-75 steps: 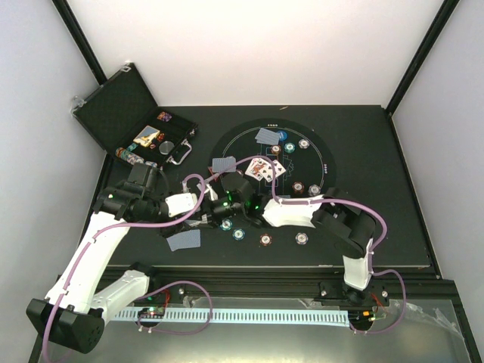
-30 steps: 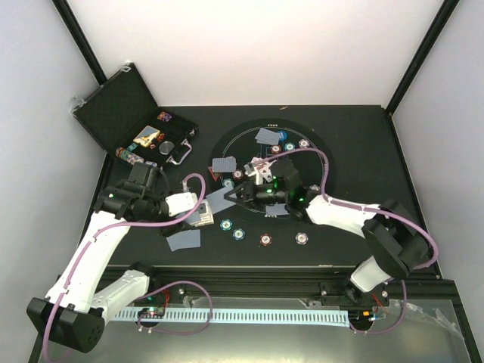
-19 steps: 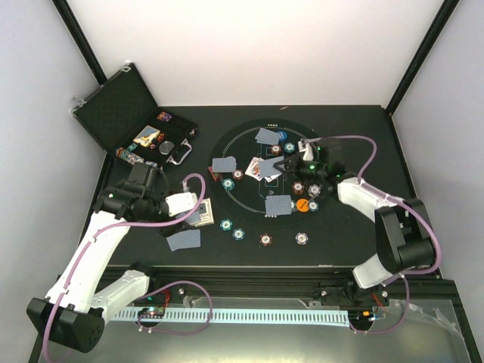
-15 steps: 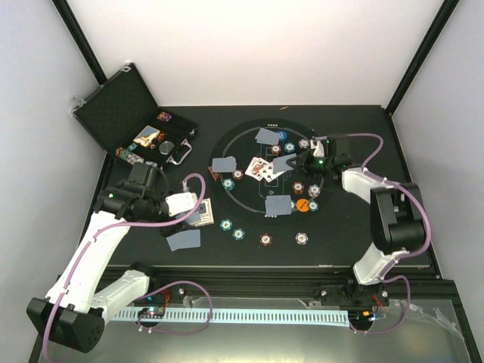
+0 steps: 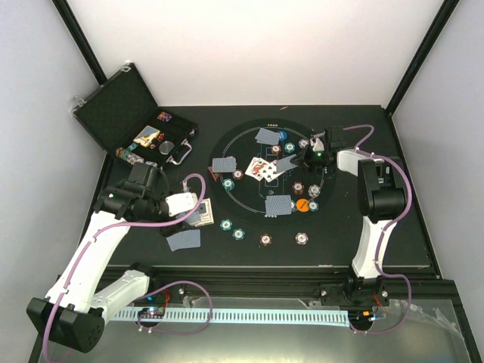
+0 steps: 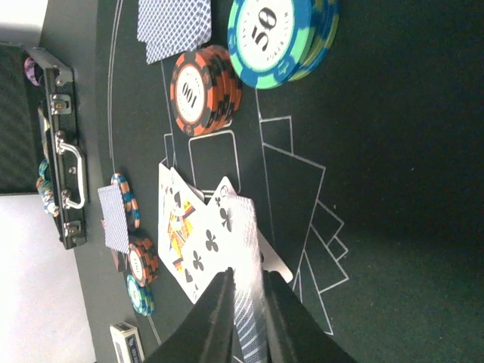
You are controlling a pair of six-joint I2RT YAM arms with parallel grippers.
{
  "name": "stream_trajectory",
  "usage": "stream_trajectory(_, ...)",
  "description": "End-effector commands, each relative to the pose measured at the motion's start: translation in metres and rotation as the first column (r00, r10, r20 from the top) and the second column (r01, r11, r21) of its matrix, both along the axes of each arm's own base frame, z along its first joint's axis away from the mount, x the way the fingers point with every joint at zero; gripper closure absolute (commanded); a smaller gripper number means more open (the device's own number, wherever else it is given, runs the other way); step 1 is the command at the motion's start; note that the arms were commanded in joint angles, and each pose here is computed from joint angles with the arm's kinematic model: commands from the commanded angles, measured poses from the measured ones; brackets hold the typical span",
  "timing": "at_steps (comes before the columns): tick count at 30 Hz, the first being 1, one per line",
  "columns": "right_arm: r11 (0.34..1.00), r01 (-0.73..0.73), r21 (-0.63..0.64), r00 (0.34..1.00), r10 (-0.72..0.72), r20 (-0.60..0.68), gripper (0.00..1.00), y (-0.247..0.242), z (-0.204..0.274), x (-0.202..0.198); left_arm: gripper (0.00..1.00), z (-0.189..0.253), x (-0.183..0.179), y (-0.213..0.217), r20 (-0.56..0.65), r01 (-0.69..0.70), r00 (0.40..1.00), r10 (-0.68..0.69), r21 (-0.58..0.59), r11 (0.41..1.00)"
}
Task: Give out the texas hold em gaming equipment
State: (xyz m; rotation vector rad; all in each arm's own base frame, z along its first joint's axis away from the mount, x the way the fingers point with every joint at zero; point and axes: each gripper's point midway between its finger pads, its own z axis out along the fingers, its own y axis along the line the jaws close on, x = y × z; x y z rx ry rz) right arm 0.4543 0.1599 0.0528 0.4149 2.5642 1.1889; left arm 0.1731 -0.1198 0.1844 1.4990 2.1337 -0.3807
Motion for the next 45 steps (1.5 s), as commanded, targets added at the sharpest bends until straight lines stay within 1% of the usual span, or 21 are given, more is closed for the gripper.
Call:
stream_trajectory(1,0.997,-0.016,-0.069,1.000,0.015,-0.011,0.84,-0.008,-0.006,0.005,0.99,0.011,0.002,-0.001,0.036,0.014,0.999,-0.014,-0.006,1.000)
stream_trajectory(6,0.987,-0.019,-0.161,0.999,0.011,-0.053,0.67,-0.020,-0.017,-0.002,0.99,0.011,0.002,-0.001,0.037,0.012,0.999,-0.012,-0.005,1.000)
stream_trajectory(9,0.972,0.002,-0.236,0.999,-0.014,-0.052,0.62,-0.032,-0.013,-0.006,0.98,0.012,0.002,-0.002,0.036,0.013,0.999,-0.013,-0.011,1.000)
stream_trajectory(13,0.942,0.047,-0.332,0.998,-0.056,-0.019,0.55,-0.048,0.003,-0.010,0.98,0.012,0.002,-0.002,0.036,0.014,0.999,-0.013,-0.012,1.000)
stream_trajectory(15,0.937,0.065,-0.342,0.998,-0.058,0.032,0.49,-0.047,0.024,-0.014,0.98,0.013,0.002,-0.002,0.036,0.014,0.999,-0.014,-0.015,1.000)
stream_trajectory(17,0.948,0.058,-0.314,0.996,-0.035,0.077,0.43,-0.033,0.045,-0.021,0.98,0.014,0.002,-0.003,0.037,0.016,0.999,-0.015,-0.020,1.000)
stream_trajectory(20,0.968,0.007,-0.250,0.988,0.033,0.152,0.34,0.008,0.079,-0.041,0.98,0.015,0.003,-0.004,0.037,0.018,0.999,-0.017,-0.028,0.999)
stream_trajectory(22,0.983,-0.050,-0.174,0.976,0.086,0.201,0.28,0.043,0.101,-0.062,0.99,0.016,0.003,-0.005,0.037,0.019,0.999,-0.018,-0.032,0.999)
stream_trajectory(24,0.992,-0.116,-0.057,0.958,0.127,0.257,0.24,0.083,0.127,-0.085,0.98,0.017,0.003,-0.006,0.035,0.017,0.999,-0.016,-0.036,0.999)
stream_trajectory(27,0.966,-0.244,0.089,0.930,0.206,0.304,0.19,0.138,0.154,-0.132,0.99,0.018,0.002,-0.006,0.037,0.018,0.999,-0.017,-0.038,0.999)
stream_trajectory(30,0.907,-0.370,0.202,0.896,0.291,0.336,0.15,0.188,0.176,-0.181,0.99,0.018,0.001,-0.006,0.033,0.019,0.999,-0.018,-0.043,0.999)
stream_trajectory(33,0.857,-0.449,0.254,0.872,0.358,0.333,0.14,0.221,0.180,-0.216,0.98,0.019,0.002,-0.008,0.033,0.019,0.999,-0.018,-0.050,0.999)
stream_trajectory(36,0.821,-0.497,0.282,0.856,0.410,0.313,0.14,0.245,0.174,-0.241,0.98,0.021,0.003,-0.009,0.031,0.020,0.999,-0.018,-0.059,0.998)
stream_trajectory(45,0.742,-0.573,0.349,0.819,0.499,0.284,0.14,0.287,0.157,-0.276,0.98,0.022,0.002,-0.009,0.034,0.021,0.999,-0.019,-0.058,0.998)
